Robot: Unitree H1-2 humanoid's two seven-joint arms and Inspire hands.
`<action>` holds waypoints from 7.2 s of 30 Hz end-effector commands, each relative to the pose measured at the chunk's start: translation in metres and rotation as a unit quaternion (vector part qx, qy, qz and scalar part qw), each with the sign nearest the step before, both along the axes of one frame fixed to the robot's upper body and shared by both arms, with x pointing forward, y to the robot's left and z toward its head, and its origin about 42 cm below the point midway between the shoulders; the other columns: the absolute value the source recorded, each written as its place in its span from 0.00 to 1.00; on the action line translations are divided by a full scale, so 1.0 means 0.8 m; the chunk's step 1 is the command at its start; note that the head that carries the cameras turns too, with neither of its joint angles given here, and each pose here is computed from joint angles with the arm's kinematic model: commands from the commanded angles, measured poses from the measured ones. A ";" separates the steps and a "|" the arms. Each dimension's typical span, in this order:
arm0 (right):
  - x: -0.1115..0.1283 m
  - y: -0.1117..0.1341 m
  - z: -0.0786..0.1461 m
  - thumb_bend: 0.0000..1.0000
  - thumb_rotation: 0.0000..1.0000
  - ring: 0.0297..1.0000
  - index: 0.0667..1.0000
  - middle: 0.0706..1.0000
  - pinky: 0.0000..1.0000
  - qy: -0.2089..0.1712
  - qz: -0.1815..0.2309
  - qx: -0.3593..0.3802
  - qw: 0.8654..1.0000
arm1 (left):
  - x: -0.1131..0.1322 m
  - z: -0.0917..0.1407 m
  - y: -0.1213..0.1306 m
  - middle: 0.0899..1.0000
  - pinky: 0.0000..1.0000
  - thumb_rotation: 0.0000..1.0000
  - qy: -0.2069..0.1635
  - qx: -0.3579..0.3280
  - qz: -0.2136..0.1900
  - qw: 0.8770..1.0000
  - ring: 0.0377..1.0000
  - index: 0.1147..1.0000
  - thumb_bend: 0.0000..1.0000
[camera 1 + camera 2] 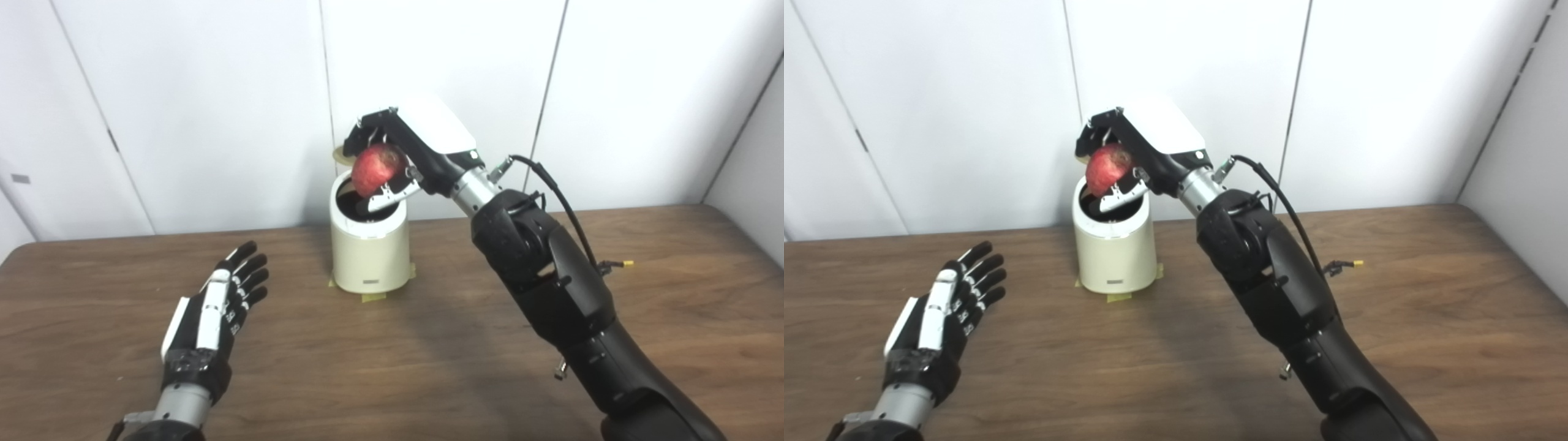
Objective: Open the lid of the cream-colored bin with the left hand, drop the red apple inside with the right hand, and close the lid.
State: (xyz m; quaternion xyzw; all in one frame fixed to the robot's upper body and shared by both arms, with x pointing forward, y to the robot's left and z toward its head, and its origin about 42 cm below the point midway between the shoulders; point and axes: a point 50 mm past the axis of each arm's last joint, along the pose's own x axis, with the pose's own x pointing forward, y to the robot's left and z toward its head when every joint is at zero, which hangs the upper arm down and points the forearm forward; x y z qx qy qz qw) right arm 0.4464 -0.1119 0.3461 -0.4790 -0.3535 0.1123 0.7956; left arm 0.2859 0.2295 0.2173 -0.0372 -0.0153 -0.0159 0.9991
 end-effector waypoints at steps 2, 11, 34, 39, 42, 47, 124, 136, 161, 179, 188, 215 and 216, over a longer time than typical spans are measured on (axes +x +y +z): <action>0.006 0.016 0.032 0.50 0.00 0.38 0.48 0.47 0.35 -0.037 0.009 0.016 0.999 | 0.002 0.010 -0.004 0.86 0.87 1.00 -0.022 0.004 0.004 1.000 0.87 0.90 0.29; 0.032 0.029 0.002 0.50 0.00 0.38 0.49 0.47 0.34 -0.001 0.011 0.027 1.000 | -0.003 0.010 -0.007 0.84 0.84 0.99 -0.027 0.008 0.009 1.000 0.86 0.88 0.30; 0.077 0.026 -0.021 0.50 0.00 0.38 0.48 0.46 0.40 0.025 -0.033 0.041 0.998 | -0.006 0.010 -0.007 0.84 0.82 1.00 -0.027 0.009 0.011 1.000 0.85 0.88 0.30; 0.075 0.024 -0.022 0.50 0.00 0.39 0.48 0.46 0.40 0.034 -0.026 0.044 0.998 | -0.008 0.009 -0.009 0.84 0.83 1.00 -0.027 0.007 0.015 0.999 0.84 0.88 0.30; 0.074 0.022 -0.021 0.50 0.00 0.41 0.47 0.48 0.37 0.037 -0.031 0.024 0.999 | -0.008 0.009 -0.009 0.84 0.84 1.00 -0.028 0.008 0.016 0.999 0.84 0.87 0.30; 0.072 0.019 -0.024 0.52 0.10 0.65 0.45 0.63 0.59 0.047 -0.031 -0.002 0.998 | -0.009 0.008 -0.010 0.83 0.84 1.00 -0.027 0.007 0.017 0.999 0.84 0.87 0.30; -0.140 -0.124 -0.166 0.53 0.96 0.92 0.87 0.92 0.89 0.310 -0.059 0.440 0.841 | 0.166 0.140 0.000 0.92 0.90 0.85 -0.116 0.144 -0.068 0.980 0.92 0.90 0.40; -0.181 -0.125 -0.201 0.47 1.00 0.90 0.87 0.88 0.91 0.313 -0.076 0.476 0.818 | 0.231 0.186 -0.037 0.92 0.88 0.88 -0.115 0.247 -0.113 0.955 0.92 0.92 0.41; -0.204 -0.130 -0.229 0.48 1.00 0.92 0.91 0.91 0.91 0.336 -0.097 0.476 0.807 | 0.266 0.195 -0.102 0.88 0.89 0.96 -0.097 0.376 -0.176 0.905 0.93 0.87 0.35; -0.198 -0.134 -0.232 0.50 1.00 0.88 0.88 0.88 0.83 0.349 -0.101 0.479 0.799 | 0.242 0.194 -0.092 0.85 0.81 1.00 -0.129 0.562 -0.156 0.802 0.85 0.83 0.43; -0.197 -0.139 -0.233 0.48 1.00 0.87 0.89 0.86 0.82 0.350 -0.113 0.465 0.806 | 0.227 0.184 -0.081 0.86 0.90 1.00 -0.141 0.681 -0.148 0.703 0.89 0.84 0.47; -0.196 -0.138 -0.234 0.43 1.00 0.86 0.89 0.84 0.79 0.354 -0.132 0.430 0.820 | 0.197 0.132 -0.103 0.85 1.00 1.00 -0.193 0.798 -0.168 0.545 0.92 0.82 0.49; -0.195 -0.138 -0.234 0.43 1.00 0.86 0.89 0.83 0.79 0.355 -0.133 0.428 0.820 | 0.197 0.131 -0.104 0.84 1.00 1.00 -0.198 0.801 -0.166 0.541 0.92 0.82 0.49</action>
